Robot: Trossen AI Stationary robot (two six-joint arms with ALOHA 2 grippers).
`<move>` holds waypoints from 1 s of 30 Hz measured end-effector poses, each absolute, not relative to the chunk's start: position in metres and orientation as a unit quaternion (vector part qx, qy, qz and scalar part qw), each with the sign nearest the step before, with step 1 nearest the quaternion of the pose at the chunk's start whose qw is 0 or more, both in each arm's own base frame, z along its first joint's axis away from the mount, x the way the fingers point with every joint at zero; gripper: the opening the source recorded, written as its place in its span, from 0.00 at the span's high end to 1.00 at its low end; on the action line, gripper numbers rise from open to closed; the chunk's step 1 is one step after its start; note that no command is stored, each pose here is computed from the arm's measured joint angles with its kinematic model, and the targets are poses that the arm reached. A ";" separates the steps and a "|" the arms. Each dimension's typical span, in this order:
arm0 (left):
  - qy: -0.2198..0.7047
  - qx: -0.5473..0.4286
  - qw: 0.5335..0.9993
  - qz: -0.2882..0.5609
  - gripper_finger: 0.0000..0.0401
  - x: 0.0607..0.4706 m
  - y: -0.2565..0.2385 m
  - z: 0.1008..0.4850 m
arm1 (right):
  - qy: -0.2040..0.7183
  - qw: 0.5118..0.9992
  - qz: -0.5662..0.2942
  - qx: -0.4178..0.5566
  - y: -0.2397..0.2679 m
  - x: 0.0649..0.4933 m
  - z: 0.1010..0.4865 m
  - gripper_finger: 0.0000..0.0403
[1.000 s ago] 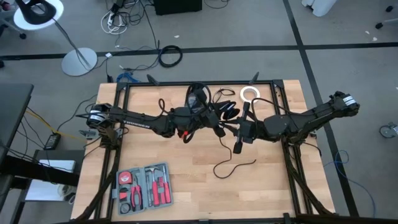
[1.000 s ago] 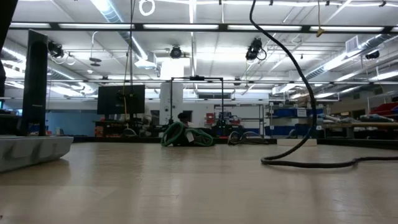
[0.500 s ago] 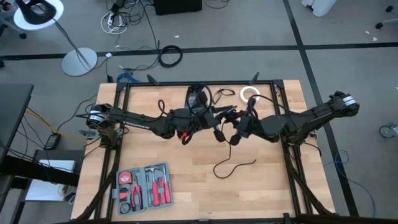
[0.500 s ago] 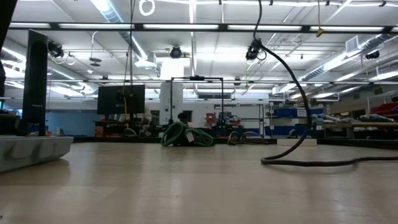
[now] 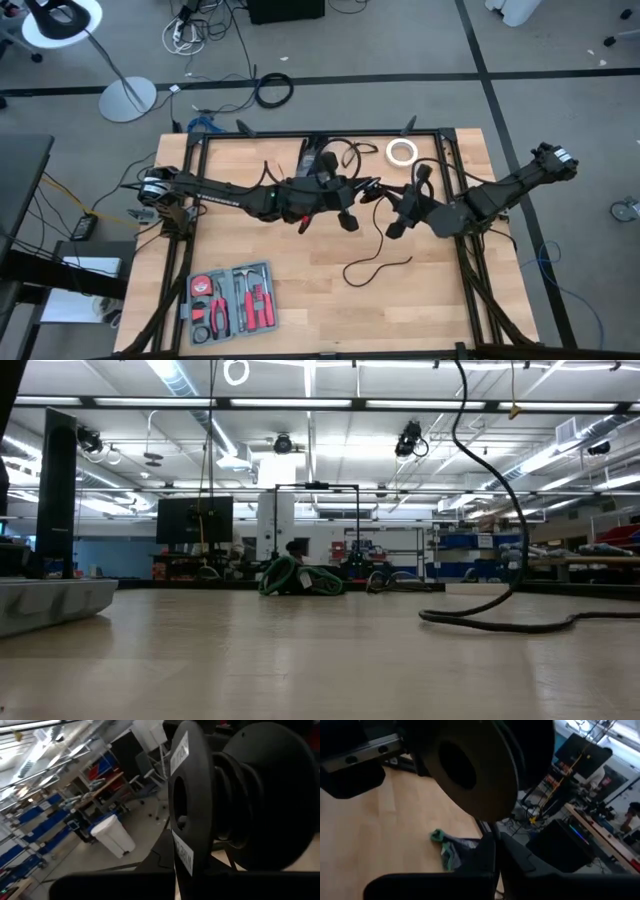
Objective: Coil cords
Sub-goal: Coil the black wire into a spool
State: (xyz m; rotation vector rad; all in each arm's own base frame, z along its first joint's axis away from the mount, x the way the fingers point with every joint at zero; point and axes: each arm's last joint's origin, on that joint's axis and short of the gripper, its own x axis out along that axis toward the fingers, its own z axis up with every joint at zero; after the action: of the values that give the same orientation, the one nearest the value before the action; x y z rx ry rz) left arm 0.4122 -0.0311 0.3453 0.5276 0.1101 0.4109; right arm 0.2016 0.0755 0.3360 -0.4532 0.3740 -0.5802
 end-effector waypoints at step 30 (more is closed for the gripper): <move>0.147 0.398 0.889 0.174 1.00 0.403 -0.056 0.336 | 0.234 0.931 -0.279 -0.032 0.091 0.206 0.288 0.85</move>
State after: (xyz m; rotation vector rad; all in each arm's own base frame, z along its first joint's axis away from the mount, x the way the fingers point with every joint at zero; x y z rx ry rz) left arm 0.4028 -0.0559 0.3365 0.8261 0.3063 0.3615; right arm 0.2063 0.0910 0.2878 -0.0648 0.4798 -0.5719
